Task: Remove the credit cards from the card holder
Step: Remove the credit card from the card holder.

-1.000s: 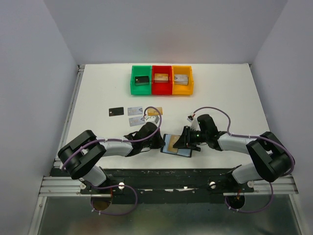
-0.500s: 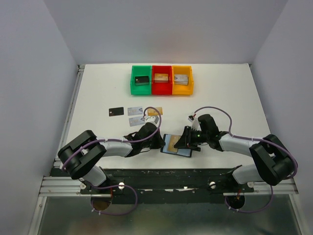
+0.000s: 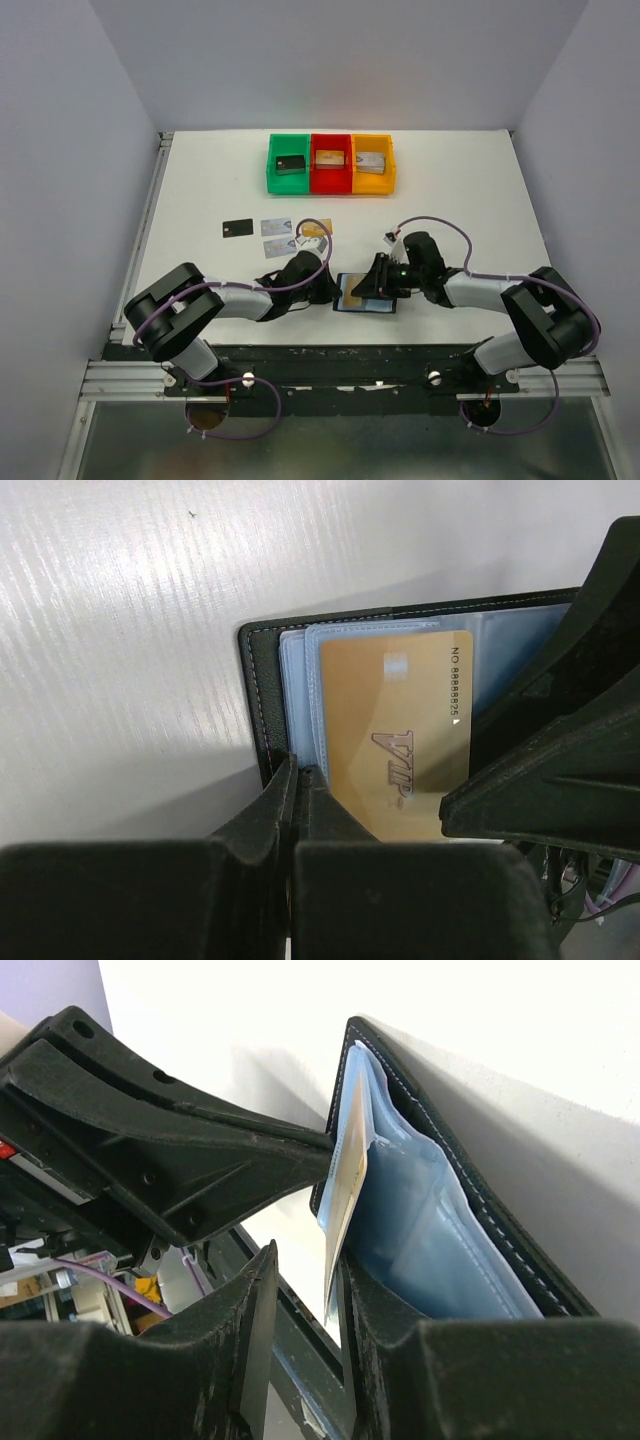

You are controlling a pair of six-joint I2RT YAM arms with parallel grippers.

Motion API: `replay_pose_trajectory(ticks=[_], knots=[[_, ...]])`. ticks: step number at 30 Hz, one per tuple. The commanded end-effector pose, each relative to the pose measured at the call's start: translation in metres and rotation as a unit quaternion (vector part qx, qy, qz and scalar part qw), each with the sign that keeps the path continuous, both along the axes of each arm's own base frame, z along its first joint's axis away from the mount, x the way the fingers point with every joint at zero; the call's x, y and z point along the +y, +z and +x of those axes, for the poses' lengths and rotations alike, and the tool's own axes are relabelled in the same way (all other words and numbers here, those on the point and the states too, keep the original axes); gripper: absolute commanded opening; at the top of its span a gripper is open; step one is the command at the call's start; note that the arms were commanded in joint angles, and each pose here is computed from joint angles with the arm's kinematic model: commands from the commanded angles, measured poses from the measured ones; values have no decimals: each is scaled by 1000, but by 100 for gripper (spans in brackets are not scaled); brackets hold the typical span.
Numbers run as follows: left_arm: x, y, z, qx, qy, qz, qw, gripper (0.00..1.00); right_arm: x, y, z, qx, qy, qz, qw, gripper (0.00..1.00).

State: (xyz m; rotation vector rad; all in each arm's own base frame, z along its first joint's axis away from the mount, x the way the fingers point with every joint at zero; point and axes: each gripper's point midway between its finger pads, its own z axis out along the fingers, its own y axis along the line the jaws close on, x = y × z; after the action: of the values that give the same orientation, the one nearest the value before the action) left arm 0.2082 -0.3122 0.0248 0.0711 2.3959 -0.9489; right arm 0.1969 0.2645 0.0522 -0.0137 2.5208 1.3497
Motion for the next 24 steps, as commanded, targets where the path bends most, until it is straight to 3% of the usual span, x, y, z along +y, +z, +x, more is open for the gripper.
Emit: replay_pose_trajectory(ticks=[1,24], knots=[[27,-50,-42,74,-36,72,994,0,6,3,7,-2,-6,16,1000,38],[5,-34,-46,57,-73,21,995,0,16,-10,9,31,5,19,999,40]])
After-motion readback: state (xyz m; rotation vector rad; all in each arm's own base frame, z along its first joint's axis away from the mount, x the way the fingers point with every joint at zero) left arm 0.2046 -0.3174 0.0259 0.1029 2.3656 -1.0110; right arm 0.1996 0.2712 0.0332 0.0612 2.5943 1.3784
